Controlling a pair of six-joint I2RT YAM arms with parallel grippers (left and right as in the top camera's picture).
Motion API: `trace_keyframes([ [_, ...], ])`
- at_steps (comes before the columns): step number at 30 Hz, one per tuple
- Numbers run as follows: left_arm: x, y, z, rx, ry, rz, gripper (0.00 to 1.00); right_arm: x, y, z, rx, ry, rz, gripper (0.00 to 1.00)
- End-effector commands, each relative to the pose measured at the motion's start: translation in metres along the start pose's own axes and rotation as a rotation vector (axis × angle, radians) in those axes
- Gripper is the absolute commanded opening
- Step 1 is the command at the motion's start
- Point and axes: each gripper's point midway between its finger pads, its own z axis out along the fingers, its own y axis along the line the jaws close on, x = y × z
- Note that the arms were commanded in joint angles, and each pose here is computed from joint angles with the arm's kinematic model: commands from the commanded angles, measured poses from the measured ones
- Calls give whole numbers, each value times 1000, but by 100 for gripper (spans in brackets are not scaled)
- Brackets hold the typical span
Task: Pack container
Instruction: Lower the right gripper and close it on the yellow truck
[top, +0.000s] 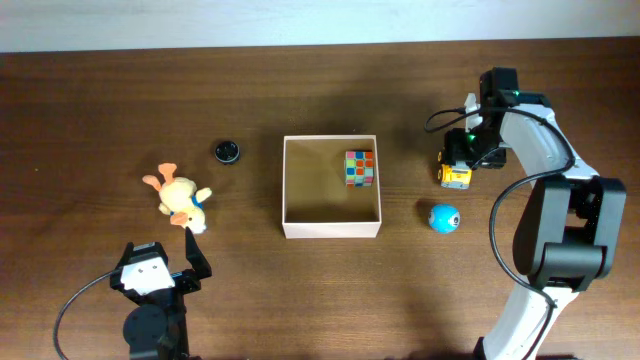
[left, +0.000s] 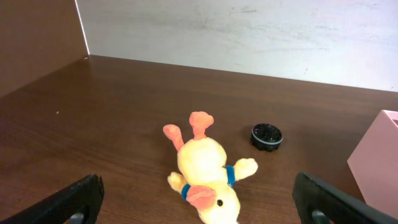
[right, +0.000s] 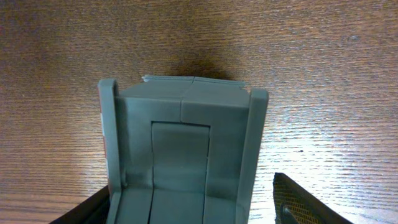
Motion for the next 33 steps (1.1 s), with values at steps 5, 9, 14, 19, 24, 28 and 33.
trace_keyframes([
  [5,2,-3,0,14,0,16,99,-2,0,-5,11,-7,-13,66],
  [9,2,-3,0,14,0,16,99,-8,1,-10,12,-24,-14,66],
  [14,2,-3,0,14,0,16,99,-14,1,-17,11,-39,-15,66],
  [19,2,-3,0,14,0,16,99,-18,2,-23,11,-48,-16,66],
  [24,2,-3,0,14,0,16,99,-16,4,-24,3,-39,-18,65],
  [28,2,-3,0,14,0,16,99,-16,10,-23,1,-36,-31,62],
  [33,2,-3,0,14,0,16,99,-16,23,-22,-3,-41,-70,63],
])
